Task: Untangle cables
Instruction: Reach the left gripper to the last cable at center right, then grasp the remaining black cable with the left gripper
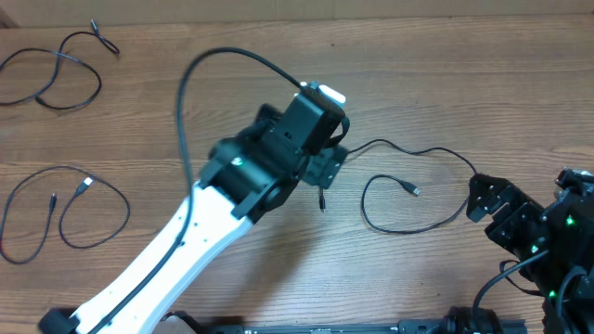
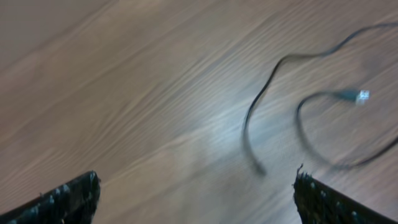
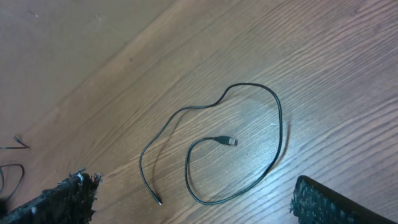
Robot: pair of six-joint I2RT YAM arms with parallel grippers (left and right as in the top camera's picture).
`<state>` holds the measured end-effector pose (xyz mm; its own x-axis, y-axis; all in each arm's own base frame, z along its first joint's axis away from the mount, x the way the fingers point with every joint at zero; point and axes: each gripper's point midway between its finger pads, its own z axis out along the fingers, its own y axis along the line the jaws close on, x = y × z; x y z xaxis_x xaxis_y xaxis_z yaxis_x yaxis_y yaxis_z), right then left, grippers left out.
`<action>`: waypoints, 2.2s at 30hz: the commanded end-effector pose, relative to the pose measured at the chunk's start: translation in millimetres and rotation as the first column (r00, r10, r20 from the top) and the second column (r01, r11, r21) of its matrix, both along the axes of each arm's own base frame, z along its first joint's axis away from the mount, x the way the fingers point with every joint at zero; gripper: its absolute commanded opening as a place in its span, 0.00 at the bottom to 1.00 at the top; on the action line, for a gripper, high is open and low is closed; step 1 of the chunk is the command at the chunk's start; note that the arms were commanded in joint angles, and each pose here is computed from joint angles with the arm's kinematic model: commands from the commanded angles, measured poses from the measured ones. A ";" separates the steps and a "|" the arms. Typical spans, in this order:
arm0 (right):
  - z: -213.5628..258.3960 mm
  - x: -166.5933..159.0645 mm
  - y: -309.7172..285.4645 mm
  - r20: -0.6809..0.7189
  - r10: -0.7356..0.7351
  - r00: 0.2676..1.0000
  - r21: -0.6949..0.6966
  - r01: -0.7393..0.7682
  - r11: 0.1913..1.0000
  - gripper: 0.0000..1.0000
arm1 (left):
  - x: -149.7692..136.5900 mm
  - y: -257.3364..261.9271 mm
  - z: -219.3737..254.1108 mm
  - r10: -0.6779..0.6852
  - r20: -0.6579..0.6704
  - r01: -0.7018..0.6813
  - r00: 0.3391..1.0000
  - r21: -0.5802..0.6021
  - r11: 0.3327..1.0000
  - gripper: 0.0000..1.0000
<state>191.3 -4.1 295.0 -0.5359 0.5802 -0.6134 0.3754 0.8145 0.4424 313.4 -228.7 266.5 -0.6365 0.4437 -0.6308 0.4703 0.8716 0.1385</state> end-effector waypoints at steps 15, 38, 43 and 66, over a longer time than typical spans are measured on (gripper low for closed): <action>7.8 0.0 -2.2 0.024 -0.007 1.000 -0.011 0.007 1.000 1.00 | 31.2 -85.7 -183.6 -0.367 -0.173 0.379 0.914 0.042 0.924 1.00; 7.8 0.0 -2.2 0.024 -0.007 1.000 -0.011 0.007 1.000 1.00 | 13.2 -81.8 -245.3 -0.159 -0.416 0.156 0.895 -0.041 0.987 0.46; 7.8 0.0 -2.2 0.024 -0.007 1.000 -0.011 0.007 1.000 1.00 | 22.8 -90.8 -217.2 -0.130 -0.399 0.109 0.908 -0.076 0.991 0.04; 7.8 0.0 -2.2 0.024 -0.007 1.000 -0.011 0.007 1.000 1.00 | -46.3 -151.7 -183.5 0.074 -0.767 -0.383 0.638 -0.232 0.894 0.53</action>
